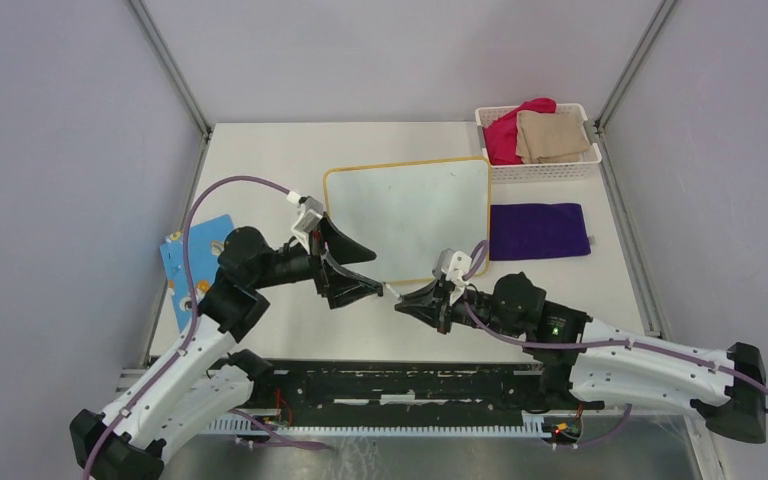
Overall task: Write a sentence on the whiteboard
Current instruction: Place the pen cap at the center of the board, then write a sentence on the whiteboard.
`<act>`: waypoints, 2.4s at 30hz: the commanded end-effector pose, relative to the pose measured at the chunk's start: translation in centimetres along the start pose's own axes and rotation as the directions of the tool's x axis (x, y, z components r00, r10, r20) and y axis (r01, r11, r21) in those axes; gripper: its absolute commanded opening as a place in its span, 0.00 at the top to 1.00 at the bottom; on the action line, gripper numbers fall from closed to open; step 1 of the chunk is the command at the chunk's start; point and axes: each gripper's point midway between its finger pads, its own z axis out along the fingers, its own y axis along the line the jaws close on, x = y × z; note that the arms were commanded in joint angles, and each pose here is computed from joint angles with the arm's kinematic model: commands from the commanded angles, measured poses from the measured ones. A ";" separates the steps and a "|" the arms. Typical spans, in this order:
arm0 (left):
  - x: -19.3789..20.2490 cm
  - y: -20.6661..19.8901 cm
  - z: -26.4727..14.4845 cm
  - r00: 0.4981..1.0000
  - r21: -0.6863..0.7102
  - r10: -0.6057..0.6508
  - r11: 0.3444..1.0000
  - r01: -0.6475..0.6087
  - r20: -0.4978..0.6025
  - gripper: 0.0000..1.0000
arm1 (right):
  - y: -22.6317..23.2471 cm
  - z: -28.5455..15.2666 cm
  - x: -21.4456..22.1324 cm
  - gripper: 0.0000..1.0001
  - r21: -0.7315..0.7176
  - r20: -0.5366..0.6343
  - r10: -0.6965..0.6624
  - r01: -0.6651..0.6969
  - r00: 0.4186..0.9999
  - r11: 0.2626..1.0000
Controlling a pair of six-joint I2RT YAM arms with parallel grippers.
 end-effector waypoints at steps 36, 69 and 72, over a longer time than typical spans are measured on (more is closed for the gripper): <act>3.0 -1.8 1.3 0.990 0.160 0.047 0.987 -0.025 -0.135 0.96 | 1.1 1.9 -4.3 1.00 -0.061 0.098 -0.001 0.007 0.995 0.998; -18.2 -10.2 -3.5 0.779 0.166 -0.081 0.986 -0.030 0.621 0.98 | 3.3 -2.4 -21.5 0.30 -0.222 0.596 0.239 -0.129 0.767 0.967; -18.3 -10.4 -4.1 0.763 0.166 -0.093 0.986 -0.019 0.639 0.98 | 3.0 -1.8 -22.9 0.29 -0.222 0.612 0.255 -0.148 0.748 0.964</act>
